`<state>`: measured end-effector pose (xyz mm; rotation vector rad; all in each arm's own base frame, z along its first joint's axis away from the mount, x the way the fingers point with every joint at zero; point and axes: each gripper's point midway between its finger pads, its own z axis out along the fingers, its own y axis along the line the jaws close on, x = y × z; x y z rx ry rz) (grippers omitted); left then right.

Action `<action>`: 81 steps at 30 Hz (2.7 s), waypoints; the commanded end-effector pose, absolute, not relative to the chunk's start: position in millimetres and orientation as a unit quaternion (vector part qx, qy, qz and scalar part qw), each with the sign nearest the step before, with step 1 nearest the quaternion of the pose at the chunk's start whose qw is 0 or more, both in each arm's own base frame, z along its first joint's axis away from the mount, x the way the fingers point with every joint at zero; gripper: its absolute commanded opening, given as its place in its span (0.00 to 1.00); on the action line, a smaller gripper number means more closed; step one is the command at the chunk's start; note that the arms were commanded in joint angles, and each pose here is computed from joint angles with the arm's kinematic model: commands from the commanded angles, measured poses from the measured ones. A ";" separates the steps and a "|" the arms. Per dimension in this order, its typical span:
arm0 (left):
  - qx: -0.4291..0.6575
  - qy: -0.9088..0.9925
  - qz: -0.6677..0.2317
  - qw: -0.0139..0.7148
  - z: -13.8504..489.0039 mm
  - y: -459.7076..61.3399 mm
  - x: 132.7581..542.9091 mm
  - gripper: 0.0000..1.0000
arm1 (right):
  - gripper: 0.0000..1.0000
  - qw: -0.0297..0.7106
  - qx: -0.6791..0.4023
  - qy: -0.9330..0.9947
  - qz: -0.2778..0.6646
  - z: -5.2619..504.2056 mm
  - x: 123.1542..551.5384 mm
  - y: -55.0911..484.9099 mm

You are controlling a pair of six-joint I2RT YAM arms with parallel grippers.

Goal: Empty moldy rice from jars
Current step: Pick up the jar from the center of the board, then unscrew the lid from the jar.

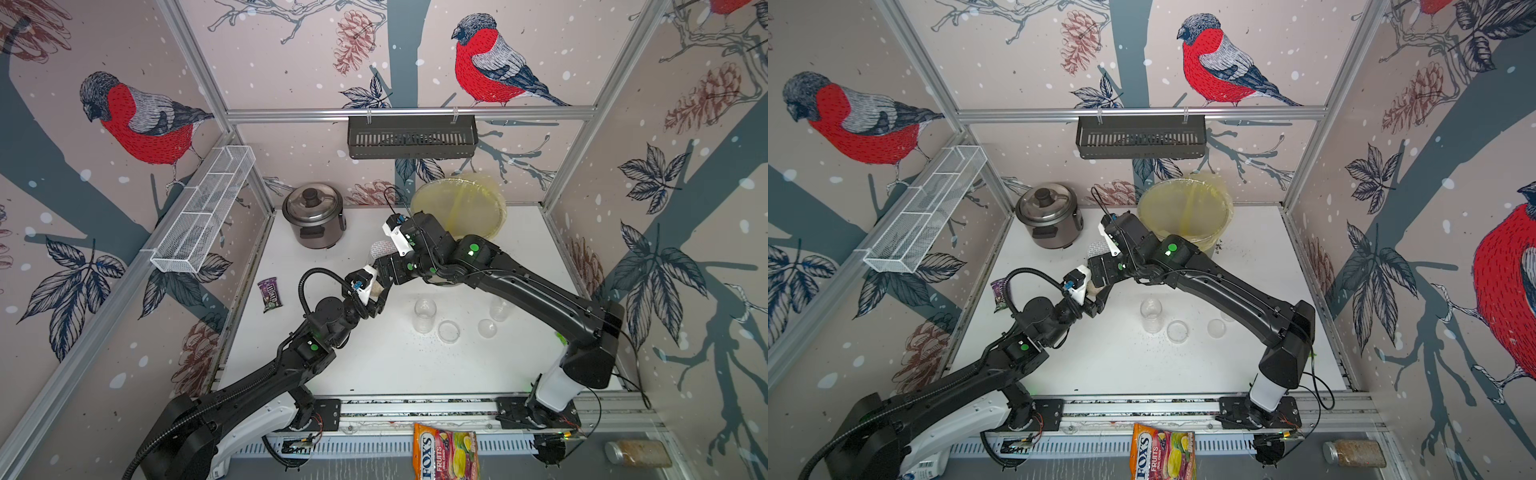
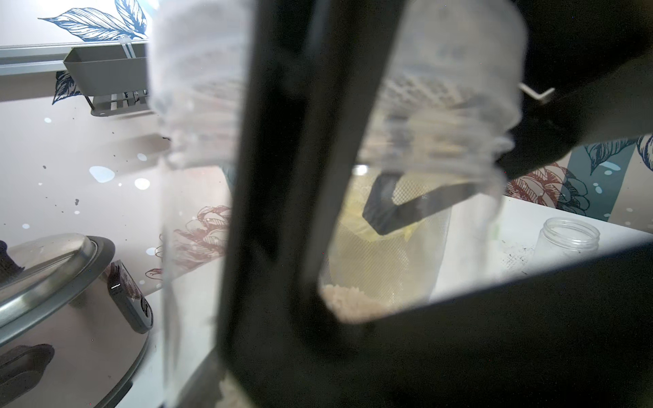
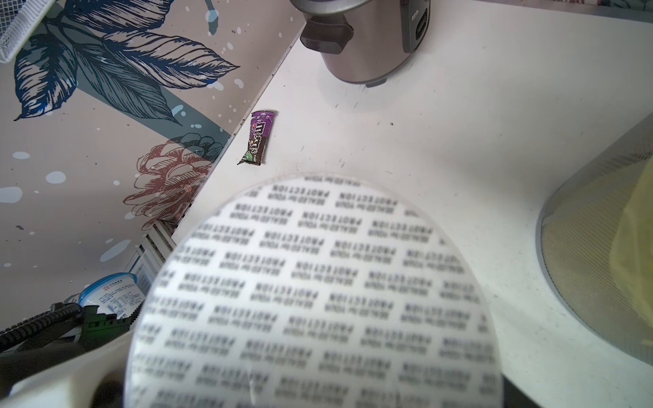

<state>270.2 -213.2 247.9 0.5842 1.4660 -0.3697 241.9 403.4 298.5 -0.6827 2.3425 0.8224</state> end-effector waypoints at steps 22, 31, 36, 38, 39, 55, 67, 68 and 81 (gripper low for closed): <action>0.263 0.644 -0.154 0.701 254.8 -210.2 269.0 0.37 | 1.00 0.280 -0.234 0.862 0.351 314.2 230.2 401.3; 0.251 0.641 -0.148 0.710 260.9 -206.2 271.0 0.37 | 1.00 0.273 -0.236 0.864 0.352 305.2 205.3 386.4; 0.248 0.639 -0.151 0.712 262.0 -205.6 270.2 0.37 | 1.00 0.282 -0.220 0.869 0.342 302.1 205.1 370.0; 0.243 0.639 -0.150 0.714 263.3 -203.5 269.9 0.36 | 1.00 0.296 -0.208 0.871 0.332 308.4 208.5 359.0; 0.244 0.638 -0.150 0.715 262.3 -203.0 268.9 0.36 | 1.00 0.303 -0.199 0.872 0.330 313.7 210.6 351.3; 0.291 0.621 -0.076 0.724 260.1 -216.8 276.5 0.36 | 1.00 0.200 -0.118 0.905 0.357 348.1 245.2 309.6; 0.303 0.622 -0.070 0.719 254.5 -219.6 274.8 0.35 | 1.00 0.152 -0.151 0.923 0.321 321.6 254.1 353.9; 0.304 0.622 -0.070 0.719 254.6 -220.1 274.9 0.35 | 1.00 0.148 -0.152 0.924 0.319 318.9 253.8 355.1; 0.309 0.624 -0.067 0.715 253.2 -221.2 275.8 0.35 | 1.00 0.146 -0.171 0.925 0.305 313.6 260.5 367.7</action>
